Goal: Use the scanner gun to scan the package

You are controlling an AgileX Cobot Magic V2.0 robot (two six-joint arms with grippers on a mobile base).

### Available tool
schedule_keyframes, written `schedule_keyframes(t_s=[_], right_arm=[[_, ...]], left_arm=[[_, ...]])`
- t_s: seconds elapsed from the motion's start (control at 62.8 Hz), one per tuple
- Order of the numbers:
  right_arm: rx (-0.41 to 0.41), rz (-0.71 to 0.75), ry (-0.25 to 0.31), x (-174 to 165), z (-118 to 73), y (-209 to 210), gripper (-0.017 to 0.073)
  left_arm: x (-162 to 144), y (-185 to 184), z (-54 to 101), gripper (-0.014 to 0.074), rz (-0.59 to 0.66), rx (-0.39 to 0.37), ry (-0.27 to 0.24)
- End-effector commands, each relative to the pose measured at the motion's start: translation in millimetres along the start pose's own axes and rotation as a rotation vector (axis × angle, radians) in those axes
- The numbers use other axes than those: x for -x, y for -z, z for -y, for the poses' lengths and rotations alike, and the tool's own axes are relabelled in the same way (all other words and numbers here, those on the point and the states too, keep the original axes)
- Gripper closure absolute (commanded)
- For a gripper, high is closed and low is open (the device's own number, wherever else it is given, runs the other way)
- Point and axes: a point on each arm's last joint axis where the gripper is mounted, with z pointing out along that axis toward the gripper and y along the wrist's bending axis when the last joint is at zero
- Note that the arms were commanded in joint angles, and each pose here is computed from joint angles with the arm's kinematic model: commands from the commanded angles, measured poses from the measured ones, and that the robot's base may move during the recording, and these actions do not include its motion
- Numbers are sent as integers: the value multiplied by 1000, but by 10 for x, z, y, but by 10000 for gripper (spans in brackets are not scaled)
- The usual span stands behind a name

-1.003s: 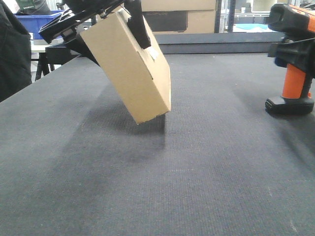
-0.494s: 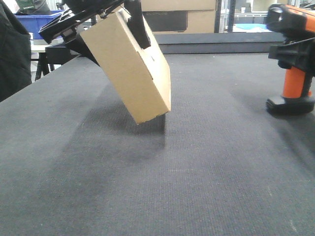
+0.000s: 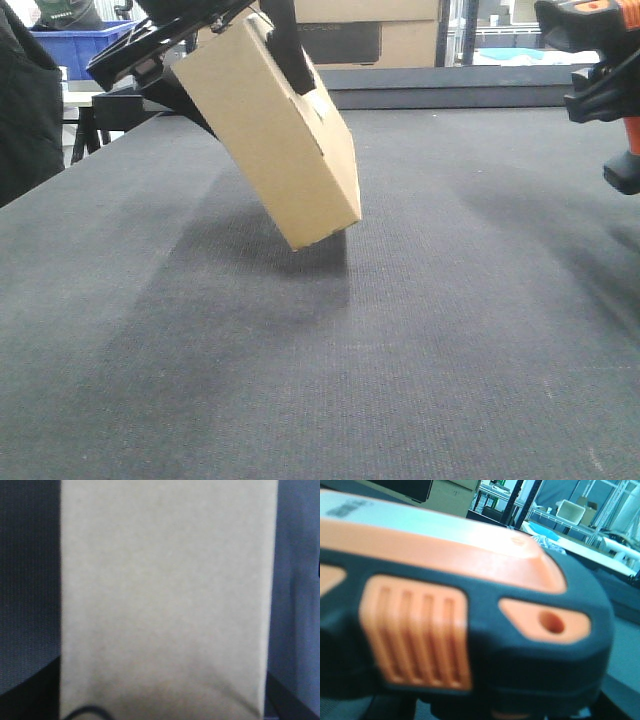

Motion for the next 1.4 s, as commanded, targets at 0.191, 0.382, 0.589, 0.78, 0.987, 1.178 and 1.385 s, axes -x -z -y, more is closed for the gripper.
schedule_keyframes(t_s=[0.191, 0.382, 0.589, 0.78, 0.987, 1.178, 1.385], right_arm=[[-53, 80, 19, 125, 70, 4, 713], [-35, 78, -385, 93, 55, -10, 713], [-21, 42, -518, -57, -21, -73, 713], [-16, 28, -506, -135, -61, -104, 713], [-6, 30, -498, -139, -74, -108, 713], [7, 24, -490, -142, -87, -108, 700], [20, -22, -490, -179, -108, -108, 372]], left_arm=[[14, 52, 51, 704, 20, -24, 6], [14, 52, 51, 704, 20, -24, 6], [14, 52, 51, 704, 20, -24, 6], [14, 52, 51, 704, 20, -24, 6], [14, 52, 51, 704, 20, -24, 6], [14, 52, 51, 704, 20, -24, 6], [14, 52, 51, 704, 20, -24, 6]])
